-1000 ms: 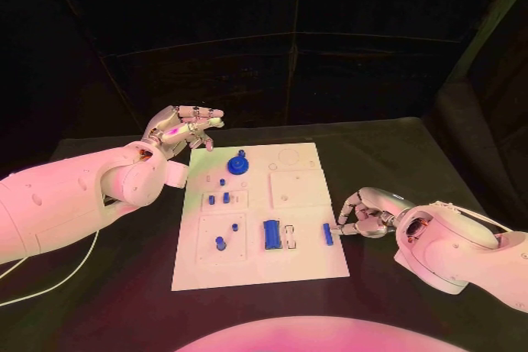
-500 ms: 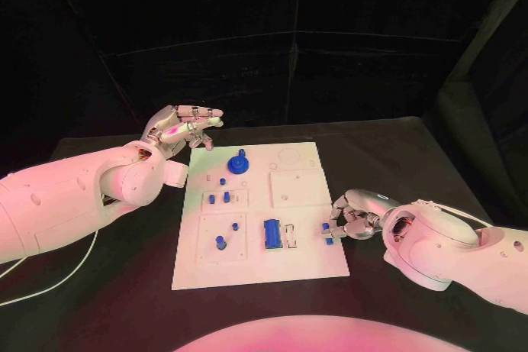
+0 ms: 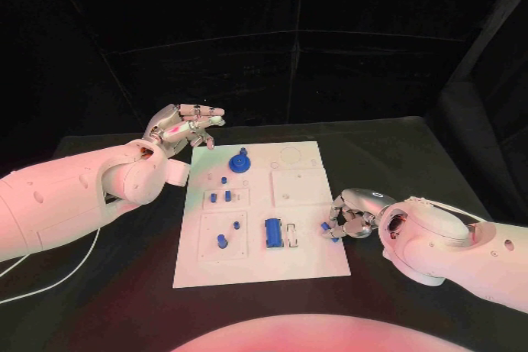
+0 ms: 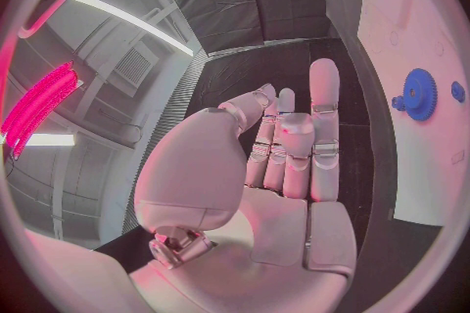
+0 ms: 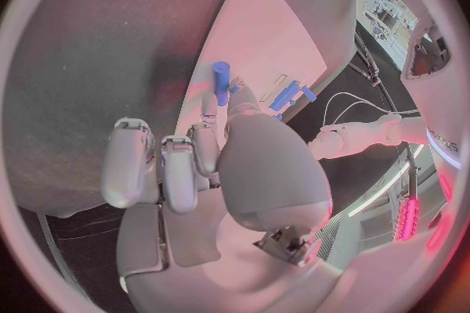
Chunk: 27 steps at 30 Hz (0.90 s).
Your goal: Assemble the parts on the task board
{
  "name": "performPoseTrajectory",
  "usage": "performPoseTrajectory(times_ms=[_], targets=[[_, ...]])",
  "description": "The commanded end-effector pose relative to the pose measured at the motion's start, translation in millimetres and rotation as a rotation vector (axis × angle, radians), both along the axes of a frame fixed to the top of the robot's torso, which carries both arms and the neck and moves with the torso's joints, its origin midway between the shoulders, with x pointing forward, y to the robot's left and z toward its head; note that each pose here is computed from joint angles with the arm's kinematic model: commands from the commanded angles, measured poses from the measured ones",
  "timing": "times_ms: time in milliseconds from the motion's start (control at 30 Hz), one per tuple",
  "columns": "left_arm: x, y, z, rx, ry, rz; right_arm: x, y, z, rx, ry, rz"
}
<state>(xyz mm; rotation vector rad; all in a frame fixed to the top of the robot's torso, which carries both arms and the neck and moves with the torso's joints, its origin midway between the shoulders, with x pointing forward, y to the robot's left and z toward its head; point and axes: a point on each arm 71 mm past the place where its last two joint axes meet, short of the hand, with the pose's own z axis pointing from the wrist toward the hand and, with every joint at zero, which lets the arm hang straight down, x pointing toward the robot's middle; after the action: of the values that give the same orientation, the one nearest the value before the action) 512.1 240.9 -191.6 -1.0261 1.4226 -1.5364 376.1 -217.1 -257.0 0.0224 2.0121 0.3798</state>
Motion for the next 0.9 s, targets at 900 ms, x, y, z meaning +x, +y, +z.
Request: performPoseTrajectory(times_ms=[900], targets=[[-0.6, 0.7, -0.8, -0.005, 0.007, -0.014, -7.4, 15.1, 6.8, 0.11, -0.038, -0.034]])
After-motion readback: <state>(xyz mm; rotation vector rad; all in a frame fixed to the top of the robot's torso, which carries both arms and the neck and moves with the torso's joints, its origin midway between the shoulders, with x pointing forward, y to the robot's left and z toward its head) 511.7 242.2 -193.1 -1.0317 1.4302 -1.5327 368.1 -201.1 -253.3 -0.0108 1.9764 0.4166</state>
